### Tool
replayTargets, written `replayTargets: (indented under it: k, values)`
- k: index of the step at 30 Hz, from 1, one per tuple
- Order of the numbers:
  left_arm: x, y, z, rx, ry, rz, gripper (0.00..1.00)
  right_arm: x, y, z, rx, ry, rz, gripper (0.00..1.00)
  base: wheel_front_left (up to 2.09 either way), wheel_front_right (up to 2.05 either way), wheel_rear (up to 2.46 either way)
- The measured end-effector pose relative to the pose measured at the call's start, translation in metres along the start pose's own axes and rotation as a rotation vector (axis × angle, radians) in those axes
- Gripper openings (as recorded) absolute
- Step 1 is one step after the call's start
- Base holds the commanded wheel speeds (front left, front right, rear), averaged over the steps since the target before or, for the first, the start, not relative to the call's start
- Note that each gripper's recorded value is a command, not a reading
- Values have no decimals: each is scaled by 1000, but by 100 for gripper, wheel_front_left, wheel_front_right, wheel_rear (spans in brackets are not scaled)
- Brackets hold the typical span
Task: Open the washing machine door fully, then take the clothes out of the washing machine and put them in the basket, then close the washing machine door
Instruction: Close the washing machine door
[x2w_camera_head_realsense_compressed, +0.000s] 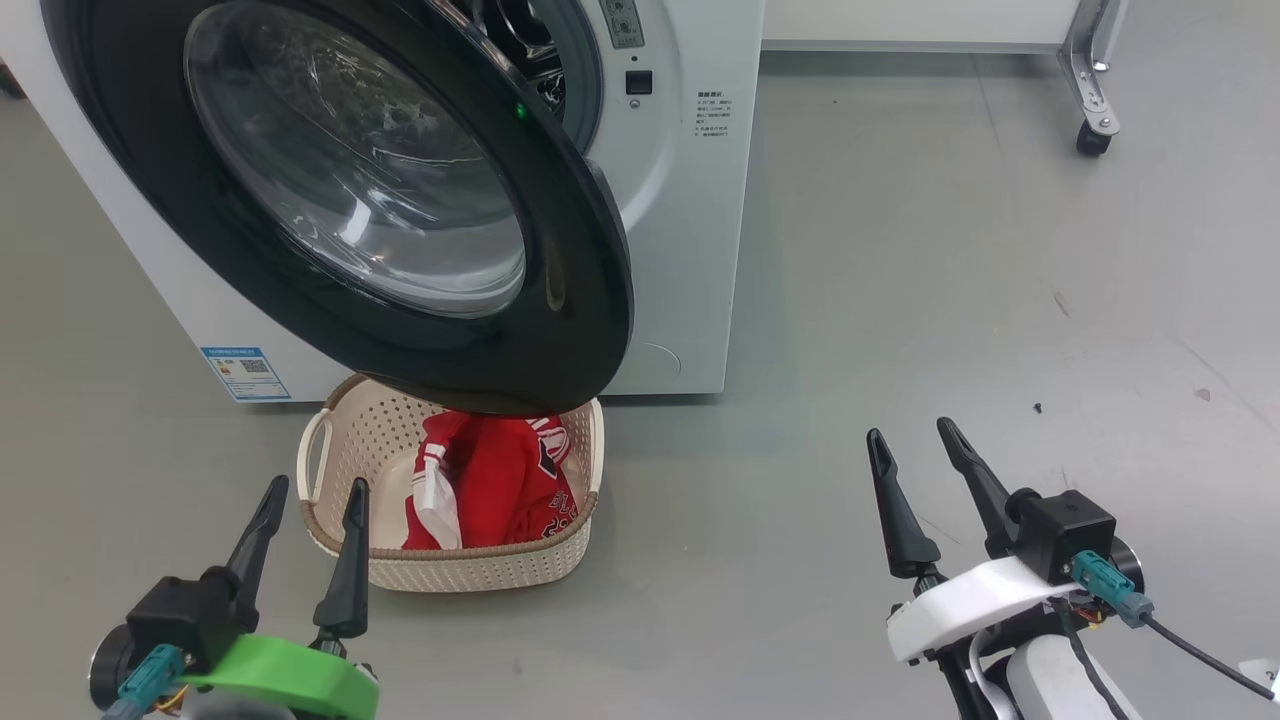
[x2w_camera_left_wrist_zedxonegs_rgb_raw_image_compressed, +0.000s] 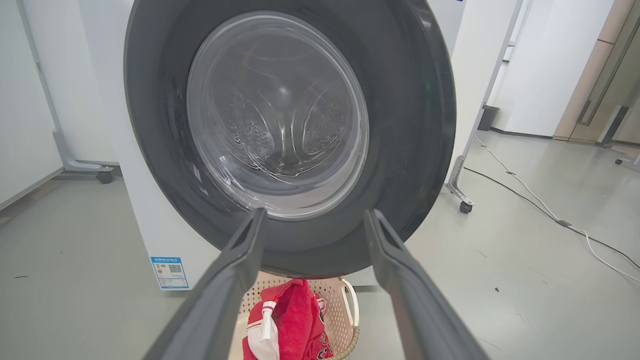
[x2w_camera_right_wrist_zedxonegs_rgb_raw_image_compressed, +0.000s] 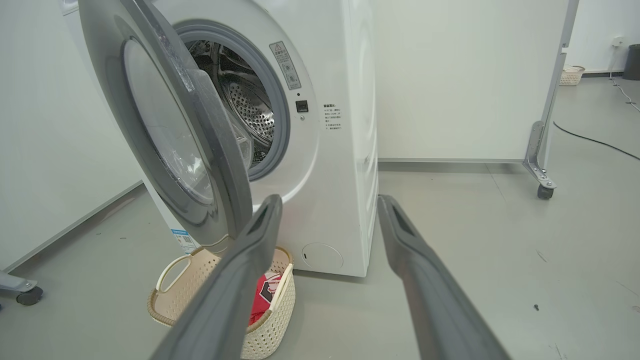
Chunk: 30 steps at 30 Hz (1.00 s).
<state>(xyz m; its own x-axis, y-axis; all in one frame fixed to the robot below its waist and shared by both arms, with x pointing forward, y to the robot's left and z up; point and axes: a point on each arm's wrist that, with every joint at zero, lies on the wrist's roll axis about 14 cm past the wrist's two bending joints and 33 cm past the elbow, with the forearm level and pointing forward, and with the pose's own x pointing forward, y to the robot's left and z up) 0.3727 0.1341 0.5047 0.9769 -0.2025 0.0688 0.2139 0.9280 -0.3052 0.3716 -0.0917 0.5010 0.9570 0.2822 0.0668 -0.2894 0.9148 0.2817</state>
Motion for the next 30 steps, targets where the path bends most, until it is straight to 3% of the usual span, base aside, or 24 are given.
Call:
replayTargets:
  k: [29, 30]
  values:
    - [0, 5, -19, -31, 42, 30, 100, 10, 3, -16, -4, 44, 28, 100, 0, 0, 0]
    - [0, 5, -20, -35, 43, 33, 100, 12, 6, -15, -19, 42, 46, 44, 0, 0, 0]
